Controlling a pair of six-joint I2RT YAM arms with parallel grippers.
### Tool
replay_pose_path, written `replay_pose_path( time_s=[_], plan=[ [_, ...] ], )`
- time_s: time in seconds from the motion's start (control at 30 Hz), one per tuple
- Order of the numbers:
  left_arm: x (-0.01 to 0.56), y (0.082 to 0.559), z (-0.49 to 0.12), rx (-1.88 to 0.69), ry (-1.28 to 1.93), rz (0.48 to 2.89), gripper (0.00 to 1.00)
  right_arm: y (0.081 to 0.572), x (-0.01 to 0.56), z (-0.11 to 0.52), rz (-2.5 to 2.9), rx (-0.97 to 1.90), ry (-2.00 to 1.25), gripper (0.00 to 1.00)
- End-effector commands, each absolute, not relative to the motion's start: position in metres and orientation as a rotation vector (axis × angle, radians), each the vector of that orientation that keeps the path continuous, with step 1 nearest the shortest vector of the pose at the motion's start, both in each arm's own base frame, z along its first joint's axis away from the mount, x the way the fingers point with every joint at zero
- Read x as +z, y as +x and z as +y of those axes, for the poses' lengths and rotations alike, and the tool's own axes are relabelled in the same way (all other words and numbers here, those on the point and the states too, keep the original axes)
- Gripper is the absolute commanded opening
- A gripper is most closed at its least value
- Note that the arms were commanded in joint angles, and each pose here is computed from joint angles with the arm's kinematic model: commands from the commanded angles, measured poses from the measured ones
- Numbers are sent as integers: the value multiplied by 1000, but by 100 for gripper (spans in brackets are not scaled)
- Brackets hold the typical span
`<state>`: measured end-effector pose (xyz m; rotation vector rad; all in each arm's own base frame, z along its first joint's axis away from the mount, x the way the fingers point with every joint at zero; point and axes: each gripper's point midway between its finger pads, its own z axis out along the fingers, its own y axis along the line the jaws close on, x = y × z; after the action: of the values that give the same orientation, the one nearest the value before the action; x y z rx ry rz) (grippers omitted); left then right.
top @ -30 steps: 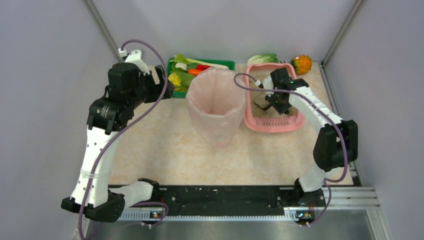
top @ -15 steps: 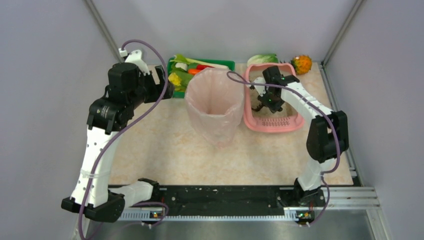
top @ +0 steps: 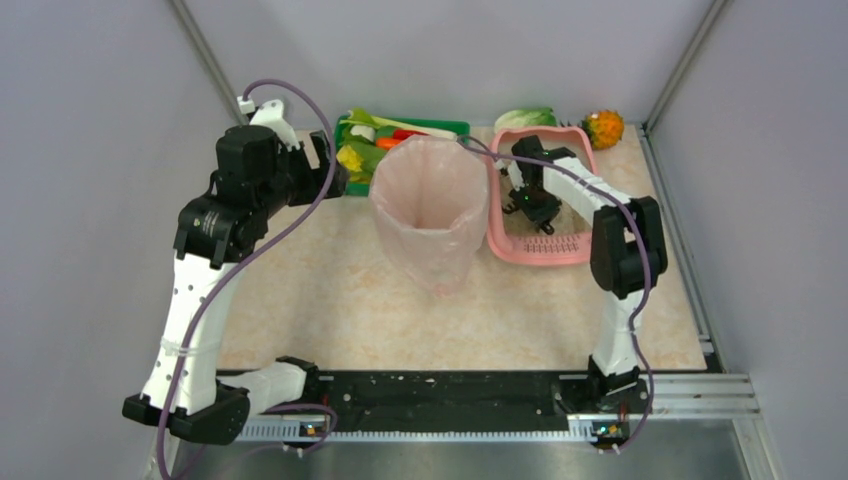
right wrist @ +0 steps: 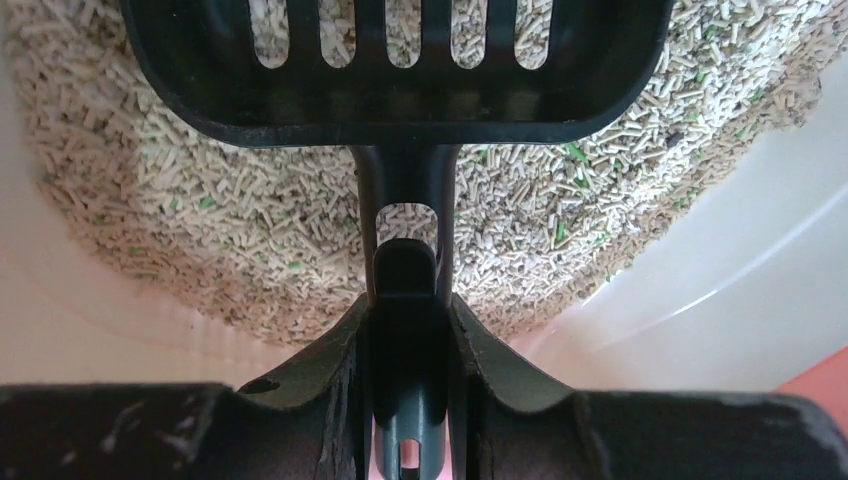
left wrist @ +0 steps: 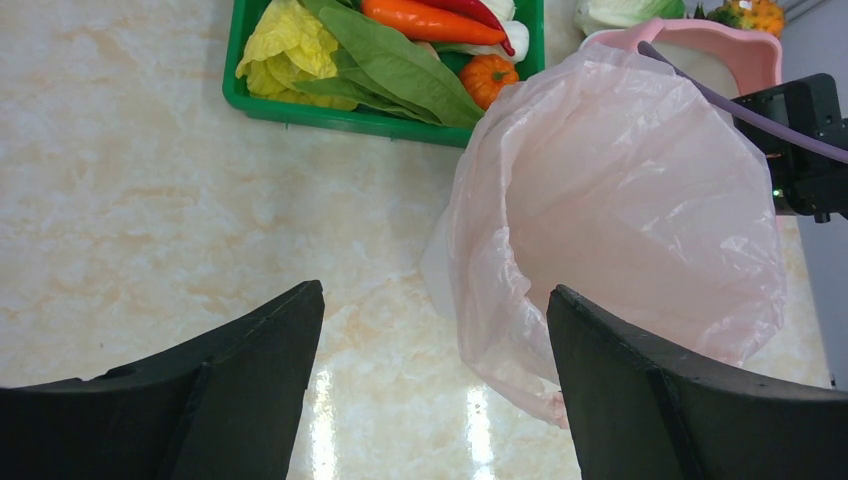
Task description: Clean the litter box
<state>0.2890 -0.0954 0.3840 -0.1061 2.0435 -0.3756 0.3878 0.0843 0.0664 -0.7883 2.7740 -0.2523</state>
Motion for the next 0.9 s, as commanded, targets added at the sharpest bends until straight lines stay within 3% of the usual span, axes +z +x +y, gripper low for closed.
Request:
replay_pose_path(
  time_s=[0.0,0.37,0.87],
  plan=[
    [401,290,-96,-387,-97,1991,87,429,79,110,2663,-199,-628,0],
    [401,289,-94,-377,-98,1989,87,464,92,126,2658,-185,-628,0],
    [403,289,-92,-364,-101,1981,87,490,77,156,2534,52,-480,0]
  ],
)
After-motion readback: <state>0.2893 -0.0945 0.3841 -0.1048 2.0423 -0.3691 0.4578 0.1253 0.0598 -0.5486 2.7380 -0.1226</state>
